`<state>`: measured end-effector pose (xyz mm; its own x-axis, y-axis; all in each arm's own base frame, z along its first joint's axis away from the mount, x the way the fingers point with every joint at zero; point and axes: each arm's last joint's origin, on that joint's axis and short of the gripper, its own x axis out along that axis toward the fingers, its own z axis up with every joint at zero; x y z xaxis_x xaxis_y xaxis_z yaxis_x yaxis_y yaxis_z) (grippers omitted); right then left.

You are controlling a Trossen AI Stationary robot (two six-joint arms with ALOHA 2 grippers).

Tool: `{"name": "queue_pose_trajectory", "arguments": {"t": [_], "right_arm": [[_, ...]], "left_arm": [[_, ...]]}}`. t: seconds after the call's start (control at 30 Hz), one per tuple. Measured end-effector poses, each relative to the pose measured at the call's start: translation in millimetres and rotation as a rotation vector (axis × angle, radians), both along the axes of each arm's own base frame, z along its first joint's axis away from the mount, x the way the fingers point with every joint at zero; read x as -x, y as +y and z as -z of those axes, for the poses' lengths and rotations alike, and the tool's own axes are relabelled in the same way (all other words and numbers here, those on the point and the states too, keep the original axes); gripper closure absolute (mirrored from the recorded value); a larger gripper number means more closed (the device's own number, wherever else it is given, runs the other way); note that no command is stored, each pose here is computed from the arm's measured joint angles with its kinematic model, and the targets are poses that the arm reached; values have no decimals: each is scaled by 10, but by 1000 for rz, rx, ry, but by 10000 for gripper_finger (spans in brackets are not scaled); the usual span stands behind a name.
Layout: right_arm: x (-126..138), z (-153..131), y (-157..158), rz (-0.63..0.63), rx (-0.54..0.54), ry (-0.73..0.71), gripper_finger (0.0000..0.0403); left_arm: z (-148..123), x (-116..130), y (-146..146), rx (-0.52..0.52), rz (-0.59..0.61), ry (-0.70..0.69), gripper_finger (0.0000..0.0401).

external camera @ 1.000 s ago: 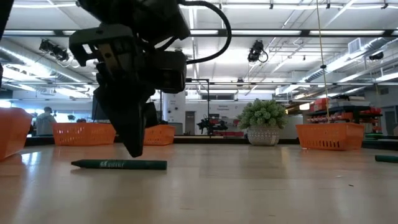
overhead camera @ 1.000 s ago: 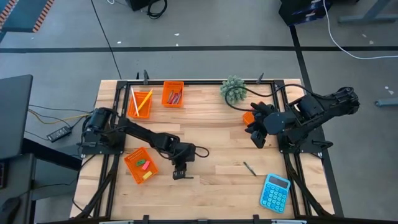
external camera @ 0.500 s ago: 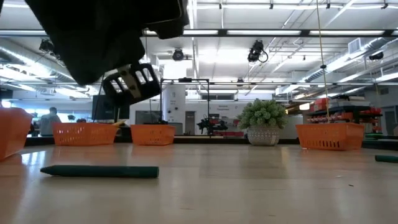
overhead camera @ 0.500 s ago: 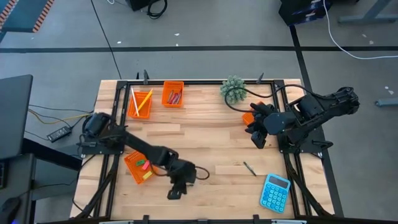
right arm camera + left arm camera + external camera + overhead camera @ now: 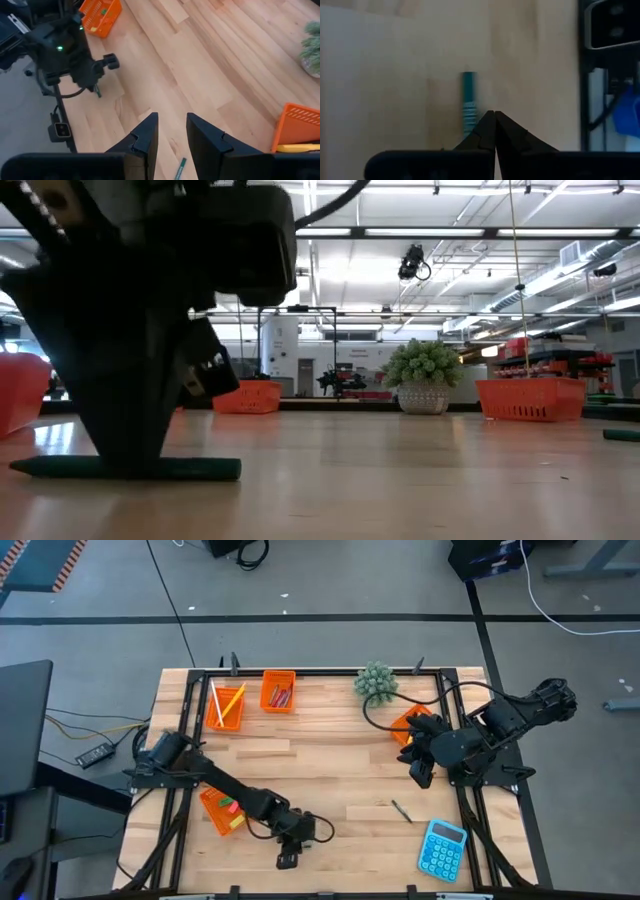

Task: Sort crayons/erasers/pens/pencils in bins
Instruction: Put the left green crayon into the middle orange bin

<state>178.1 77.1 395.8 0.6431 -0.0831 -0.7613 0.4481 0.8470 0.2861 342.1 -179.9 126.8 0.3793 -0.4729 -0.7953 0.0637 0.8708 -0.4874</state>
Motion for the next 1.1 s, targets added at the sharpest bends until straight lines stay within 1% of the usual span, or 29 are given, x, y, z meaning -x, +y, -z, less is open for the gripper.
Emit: {"name": "queue_pose_trajectory", "arguments": {"t": [0.23,0.4,0.6,0.77,0.87,1.0,1.1], "right_arm": [[26,-2,54,12,-12,-11,296],[35,-2,74,3,-14,-12,296],[35,-2,74,4,-15,-12,296],[35,-2,74,9,-19,-12,296],[36,-1,73,12,-22,-12,296],[35,-2,74,16,-25,-13,296],[35,-2,74,16,-25,-13,296]], "left_arm": [[80,-27,52,-13,-12,29,377],[94,-51,150,-30,-15,46,384],[106,-116,417,-8,-13,91,393],[127,-156,672,-4,0,119,376],[112,-179,815,-12,5,124,376],[33,-244,1020,-46,13,129,391],[-80,-320,1180,-61,27,131,395]]}}
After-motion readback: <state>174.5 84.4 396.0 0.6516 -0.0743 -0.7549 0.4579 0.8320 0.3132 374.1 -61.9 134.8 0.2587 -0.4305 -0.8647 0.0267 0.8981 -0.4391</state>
